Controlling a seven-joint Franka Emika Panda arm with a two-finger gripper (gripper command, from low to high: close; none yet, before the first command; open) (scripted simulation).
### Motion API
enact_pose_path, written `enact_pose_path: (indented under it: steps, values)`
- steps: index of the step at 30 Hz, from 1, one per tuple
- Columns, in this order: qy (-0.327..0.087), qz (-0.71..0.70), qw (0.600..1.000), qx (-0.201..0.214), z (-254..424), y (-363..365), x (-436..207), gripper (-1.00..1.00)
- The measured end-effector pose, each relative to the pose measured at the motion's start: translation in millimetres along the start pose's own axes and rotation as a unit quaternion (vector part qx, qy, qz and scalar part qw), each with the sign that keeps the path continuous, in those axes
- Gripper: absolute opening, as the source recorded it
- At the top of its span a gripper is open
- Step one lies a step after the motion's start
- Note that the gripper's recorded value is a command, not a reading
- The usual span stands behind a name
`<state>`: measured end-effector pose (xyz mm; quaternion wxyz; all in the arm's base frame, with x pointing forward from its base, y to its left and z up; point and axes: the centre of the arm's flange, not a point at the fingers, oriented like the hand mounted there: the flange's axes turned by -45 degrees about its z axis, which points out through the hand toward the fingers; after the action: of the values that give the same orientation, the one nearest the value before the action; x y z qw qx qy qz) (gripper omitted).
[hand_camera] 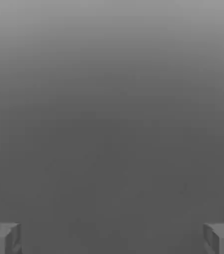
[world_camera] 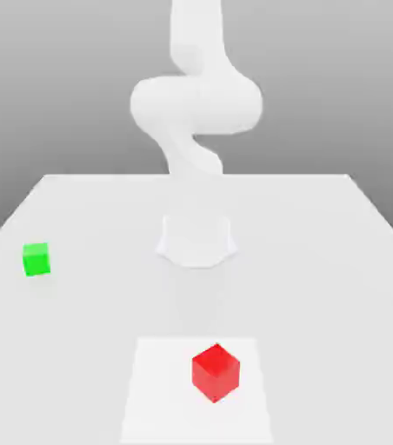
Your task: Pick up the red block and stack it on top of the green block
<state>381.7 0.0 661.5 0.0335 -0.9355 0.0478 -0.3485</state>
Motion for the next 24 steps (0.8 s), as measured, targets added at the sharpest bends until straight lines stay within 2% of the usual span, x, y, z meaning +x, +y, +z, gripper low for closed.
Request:
enact_pose_path:
  steps: [7, 14, 20, 24]
  values:
    - [-0.127, 0.141, 0.982, -0.006, 162.0, 0.1, -55.2, 0.00]
    - [-0.233, 0.260, 0.934, -0.070, 283.5, 0.5, -156.0, 0.00]
    - [-0.294, 0.343, 0.877, -0.162, 349.2, 11.1, -262.5, 0.00]
    - [-0.300, 0.354, 0.868, -0.178, 381.1, 16.7, -297.5, 0.00]
